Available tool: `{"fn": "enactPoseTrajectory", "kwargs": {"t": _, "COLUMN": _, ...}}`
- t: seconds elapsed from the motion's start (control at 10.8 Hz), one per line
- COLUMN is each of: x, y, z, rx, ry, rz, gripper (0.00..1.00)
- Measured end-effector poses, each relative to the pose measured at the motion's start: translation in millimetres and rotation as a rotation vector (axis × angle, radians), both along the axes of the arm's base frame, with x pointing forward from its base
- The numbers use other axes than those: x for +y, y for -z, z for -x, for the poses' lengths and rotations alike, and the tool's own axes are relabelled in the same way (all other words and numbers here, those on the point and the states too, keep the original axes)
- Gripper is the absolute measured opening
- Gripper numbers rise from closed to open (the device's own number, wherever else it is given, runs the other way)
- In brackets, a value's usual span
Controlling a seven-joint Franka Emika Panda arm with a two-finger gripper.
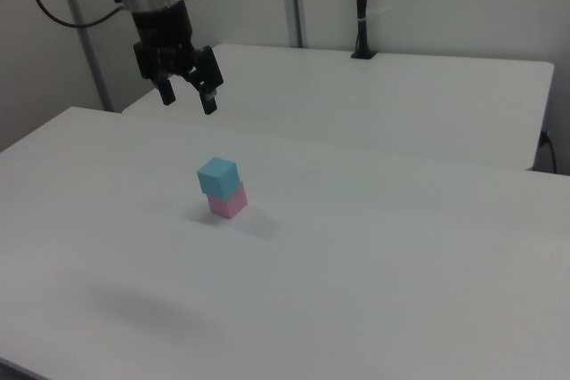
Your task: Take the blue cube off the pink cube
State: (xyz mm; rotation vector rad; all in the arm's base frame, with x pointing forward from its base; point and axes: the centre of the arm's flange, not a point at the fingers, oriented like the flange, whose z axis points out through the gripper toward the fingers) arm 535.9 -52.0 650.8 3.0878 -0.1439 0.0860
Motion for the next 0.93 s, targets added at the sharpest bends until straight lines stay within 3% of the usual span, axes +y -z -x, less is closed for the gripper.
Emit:
{"fn": "enactPoseTrajectory", "kwargs": {"t": 0.37, "x": 1.5, "y": 2.5, "z": -0.2, "rx": 0.006, "ry": -0.016, "rz": 0.0, "gripper": 1.0}}
{"fn": "enactPoseTrajectory", "kwargs": {"t": 0.74, "x": 5.7, "y": 47.3, "z": -16.4, "rx": 0.103, "ry": -0.235, "rz": -0.004, "gripper": 1.0}}
{"fn": "enactPoseTrajectory", "kwargs": {"t": 0.83, "x": 7.1, "y": 63.4, "z": -26.1, "rx": 0.112, "ry": -0.246, "rz": -0.02, "gripper": 1.0}}
{"fn": "enactPoseTrajectory", "kwargs": {"t": 0.93, "x": 12.0, "y": 79.5, "z": -36.9, "rx": 0.102, "ry": -0.245, "rz": -0.072, "gripper": 1.0}}
